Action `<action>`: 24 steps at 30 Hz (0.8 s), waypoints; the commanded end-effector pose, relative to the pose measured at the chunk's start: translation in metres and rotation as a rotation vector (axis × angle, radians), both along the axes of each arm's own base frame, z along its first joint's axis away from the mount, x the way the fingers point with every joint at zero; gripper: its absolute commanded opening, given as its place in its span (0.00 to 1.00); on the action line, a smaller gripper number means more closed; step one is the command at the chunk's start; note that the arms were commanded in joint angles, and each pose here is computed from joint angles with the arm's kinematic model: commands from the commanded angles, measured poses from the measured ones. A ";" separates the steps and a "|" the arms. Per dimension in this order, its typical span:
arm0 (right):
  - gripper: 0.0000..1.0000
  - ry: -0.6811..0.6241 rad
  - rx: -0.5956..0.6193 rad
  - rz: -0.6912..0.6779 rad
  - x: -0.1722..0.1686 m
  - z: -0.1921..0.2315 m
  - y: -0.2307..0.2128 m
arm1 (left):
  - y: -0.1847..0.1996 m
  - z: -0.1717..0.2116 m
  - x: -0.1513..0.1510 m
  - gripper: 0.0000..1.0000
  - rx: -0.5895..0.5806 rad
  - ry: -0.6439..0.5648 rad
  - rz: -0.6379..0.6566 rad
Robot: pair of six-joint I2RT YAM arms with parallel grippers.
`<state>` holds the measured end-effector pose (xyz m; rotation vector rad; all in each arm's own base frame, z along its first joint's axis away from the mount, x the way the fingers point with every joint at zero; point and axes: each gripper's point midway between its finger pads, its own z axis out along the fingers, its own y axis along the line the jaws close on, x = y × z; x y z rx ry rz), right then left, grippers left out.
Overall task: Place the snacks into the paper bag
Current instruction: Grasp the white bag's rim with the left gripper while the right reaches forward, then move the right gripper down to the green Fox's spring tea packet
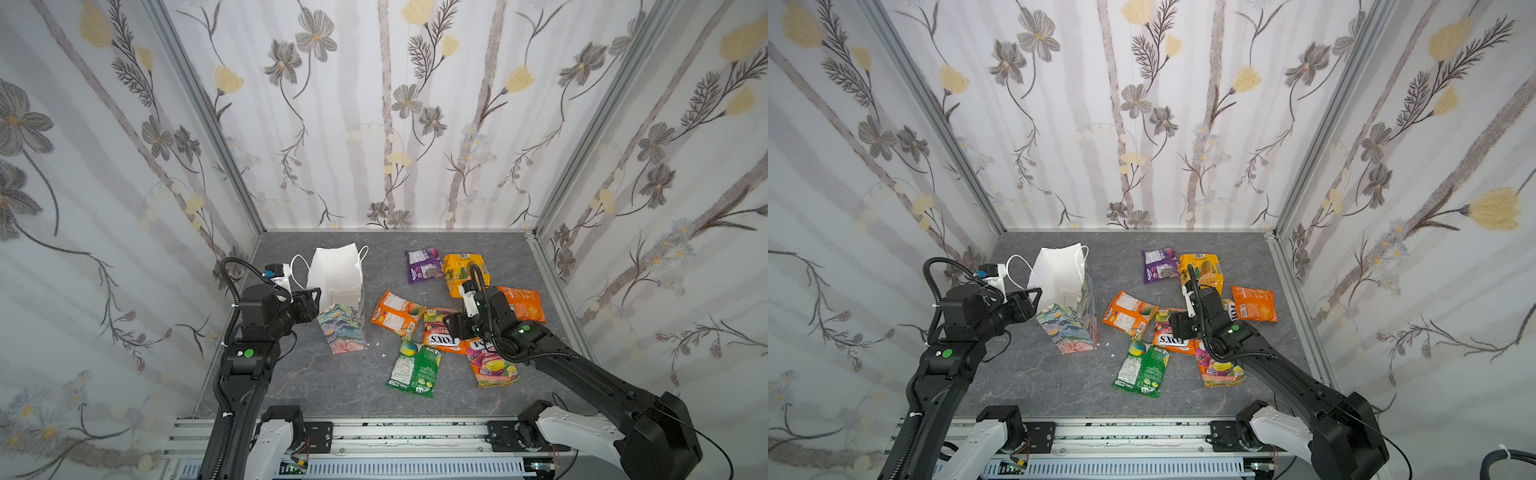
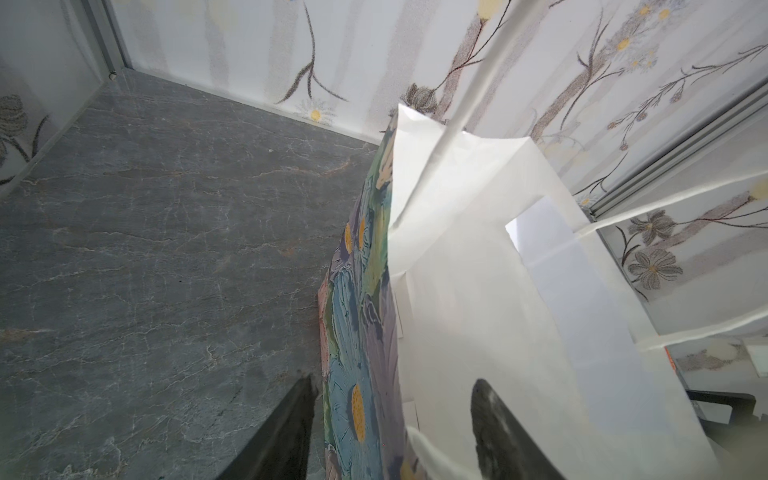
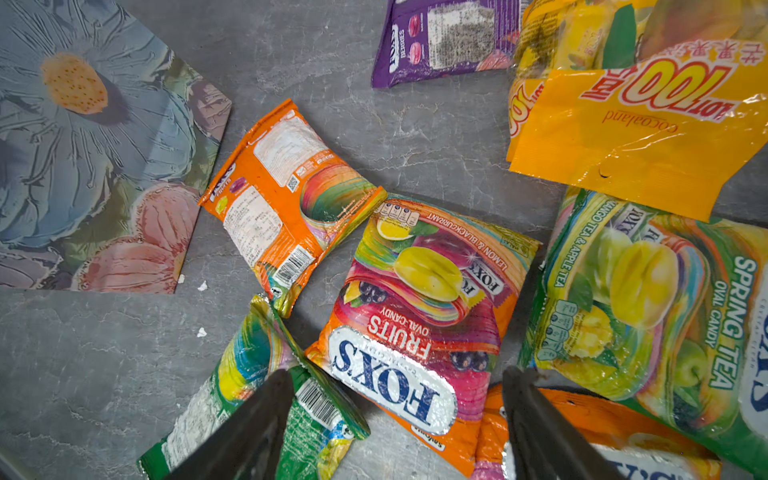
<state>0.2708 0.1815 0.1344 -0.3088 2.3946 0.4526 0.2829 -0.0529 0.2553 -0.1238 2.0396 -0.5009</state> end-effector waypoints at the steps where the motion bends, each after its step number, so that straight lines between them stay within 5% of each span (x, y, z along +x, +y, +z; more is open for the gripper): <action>1: 0.78 0.029 -0.029 -0.008 -0.004 -0.008 0.001 | 0.001 0.007 0.003 0.59 0.011 -0.049 -0.001; 24: 0.71 0.172 -0.076 0.016 -0.040 -0.054 0.023 | 0.012 0.031 0.020 0.51 0.016 -0.124 0.073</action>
